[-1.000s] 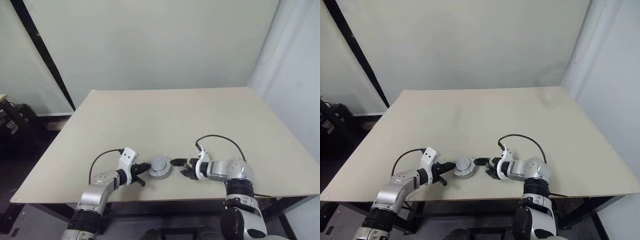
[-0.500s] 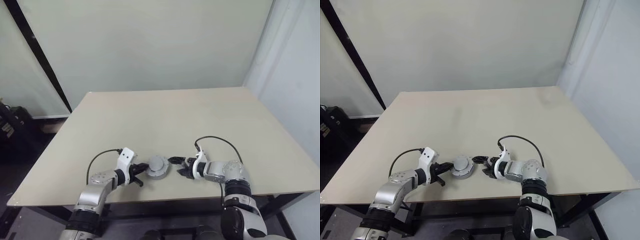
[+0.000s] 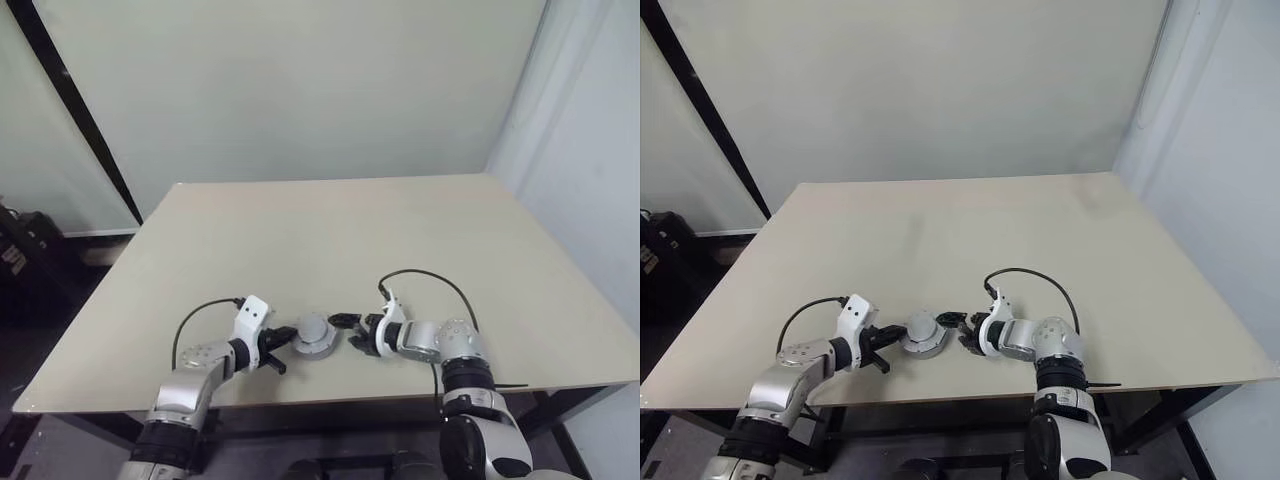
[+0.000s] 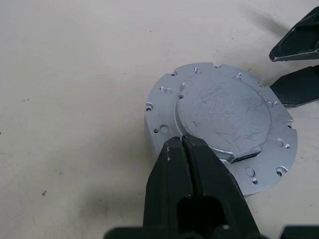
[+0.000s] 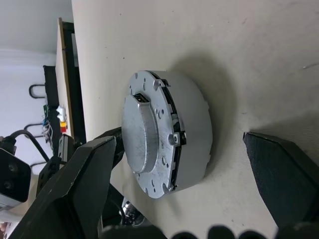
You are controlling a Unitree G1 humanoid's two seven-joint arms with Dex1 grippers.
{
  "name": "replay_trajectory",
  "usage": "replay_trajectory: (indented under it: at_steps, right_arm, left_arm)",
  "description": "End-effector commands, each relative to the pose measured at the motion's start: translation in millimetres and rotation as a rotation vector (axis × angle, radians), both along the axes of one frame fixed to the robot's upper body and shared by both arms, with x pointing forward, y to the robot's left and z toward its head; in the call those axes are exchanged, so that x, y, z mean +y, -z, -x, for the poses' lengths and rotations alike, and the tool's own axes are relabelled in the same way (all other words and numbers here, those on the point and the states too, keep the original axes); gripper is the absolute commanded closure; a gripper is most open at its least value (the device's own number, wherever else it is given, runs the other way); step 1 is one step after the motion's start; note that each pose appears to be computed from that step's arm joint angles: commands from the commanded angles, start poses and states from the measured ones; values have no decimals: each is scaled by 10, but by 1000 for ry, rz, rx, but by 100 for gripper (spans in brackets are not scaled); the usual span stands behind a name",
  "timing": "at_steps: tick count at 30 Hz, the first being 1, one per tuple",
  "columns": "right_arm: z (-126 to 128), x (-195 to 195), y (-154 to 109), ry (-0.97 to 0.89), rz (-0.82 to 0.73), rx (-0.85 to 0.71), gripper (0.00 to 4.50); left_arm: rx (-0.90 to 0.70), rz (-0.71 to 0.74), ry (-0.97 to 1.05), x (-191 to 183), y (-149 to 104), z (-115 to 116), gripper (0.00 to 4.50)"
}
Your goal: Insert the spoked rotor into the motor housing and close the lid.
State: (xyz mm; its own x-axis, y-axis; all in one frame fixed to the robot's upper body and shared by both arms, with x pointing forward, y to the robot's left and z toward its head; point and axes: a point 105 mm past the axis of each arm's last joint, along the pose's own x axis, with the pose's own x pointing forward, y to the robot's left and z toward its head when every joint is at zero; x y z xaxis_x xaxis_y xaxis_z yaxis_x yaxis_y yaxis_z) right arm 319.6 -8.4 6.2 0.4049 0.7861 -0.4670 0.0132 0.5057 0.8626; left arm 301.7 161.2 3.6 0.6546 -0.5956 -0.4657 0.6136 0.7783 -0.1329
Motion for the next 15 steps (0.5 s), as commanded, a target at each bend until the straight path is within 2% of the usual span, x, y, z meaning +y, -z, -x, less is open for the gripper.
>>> replay_trajectory:
  at_steps: [1,15]
  right_arm:
    - [174,706,-294,-156,-126,-8,4]
    - [388,906,-283,-242,-133,16,4]
  left_arm:
    - [16,15,37,-104,25,61,450]
    - [22,21,28,-116,50,77,450]
